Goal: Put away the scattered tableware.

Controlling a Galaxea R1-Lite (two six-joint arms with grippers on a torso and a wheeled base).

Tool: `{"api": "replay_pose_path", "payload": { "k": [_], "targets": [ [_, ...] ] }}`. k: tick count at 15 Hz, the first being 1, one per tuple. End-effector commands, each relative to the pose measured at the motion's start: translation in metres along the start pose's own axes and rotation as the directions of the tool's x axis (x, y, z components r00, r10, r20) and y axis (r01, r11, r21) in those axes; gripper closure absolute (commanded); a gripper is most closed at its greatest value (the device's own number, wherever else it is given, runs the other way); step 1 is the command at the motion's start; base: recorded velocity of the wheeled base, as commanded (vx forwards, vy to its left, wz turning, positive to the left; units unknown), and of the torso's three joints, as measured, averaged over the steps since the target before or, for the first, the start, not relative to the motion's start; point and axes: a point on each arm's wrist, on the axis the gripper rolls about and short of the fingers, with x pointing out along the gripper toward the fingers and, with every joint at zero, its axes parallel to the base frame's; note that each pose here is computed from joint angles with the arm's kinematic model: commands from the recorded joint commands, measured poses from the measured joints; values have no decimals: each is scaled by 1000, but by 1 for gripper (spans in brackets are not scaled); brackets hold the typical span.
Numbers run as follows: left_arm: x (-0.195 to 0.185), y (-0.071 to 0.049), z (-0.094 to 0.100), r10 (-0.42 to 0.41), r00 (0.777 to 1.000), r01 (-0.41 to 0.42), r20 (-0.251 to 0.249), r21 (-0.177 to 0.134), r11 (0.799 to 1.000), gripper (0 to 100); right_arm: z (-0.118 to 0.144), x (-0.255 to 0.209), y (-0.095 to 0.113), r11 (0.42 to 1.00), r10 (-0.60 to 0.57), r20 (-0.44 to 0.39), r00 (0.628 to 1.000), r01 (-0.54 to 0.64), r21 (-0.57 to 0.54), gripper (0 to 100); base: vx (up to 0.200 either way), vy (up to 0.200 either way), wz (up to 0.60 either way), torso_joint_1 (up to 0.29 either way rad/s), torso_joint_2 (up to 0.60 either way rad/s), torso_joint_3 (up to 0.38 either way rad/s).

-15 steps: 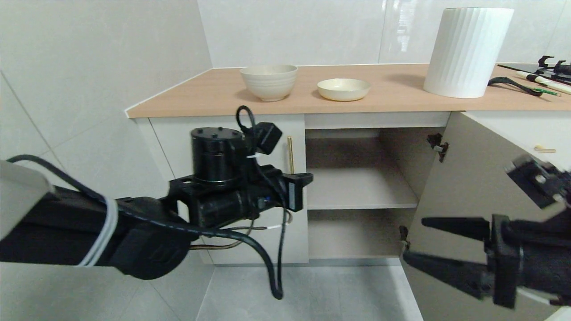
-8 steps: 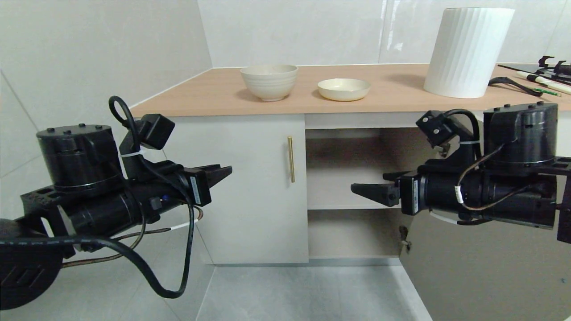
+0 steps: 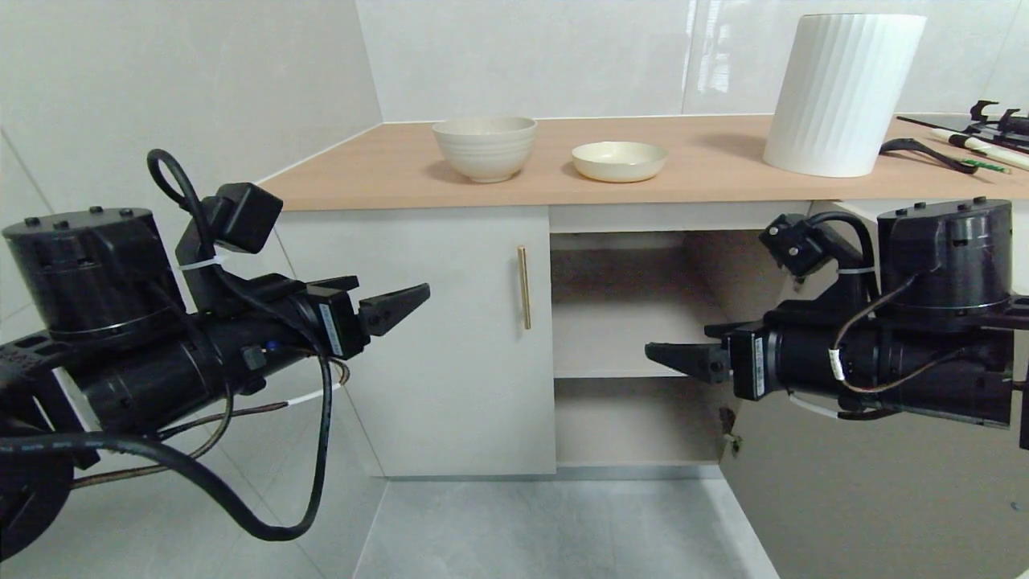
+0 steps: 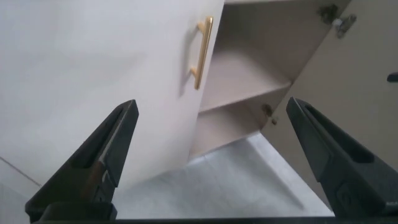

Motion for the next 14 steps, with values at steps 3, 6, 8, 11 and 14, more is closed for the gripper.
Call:
{"api": "replay_pose_path", "payload": {
  "k": [3,6,8,11,14],
  "targets": [
    [-2,0,4,19,1000,-19,18,2,1000,0,5,-15,5,1000,9,0,1000,-9,-2,0,0,0,0,0,0,0],
    [-6,-1,5,18,1000,-18,21,4,1000,0,5,-15,6,1000,10,-2,1000,-10,-5,0,0,0,0,0,0,0],
    [-9,-2,7,19,1000,-19,12,3,1000,0,5,-16,6,1000,11,-4,1000,-11,-5,0,100,0,0,1,-4,1],
    [-10,-2,8,21,1000,-21,-1,1,1000,0,4,-16,6,1000,10,-7,1000,-10,-6,0,200,0,0,-1,1,4],
    [-9,-2,7,21,1000,-21,-3,0,1000,0,3,-16,6,1000,11,-10,1000,-11,-7,0,200,0,0,10,2,1]
  ]
}}
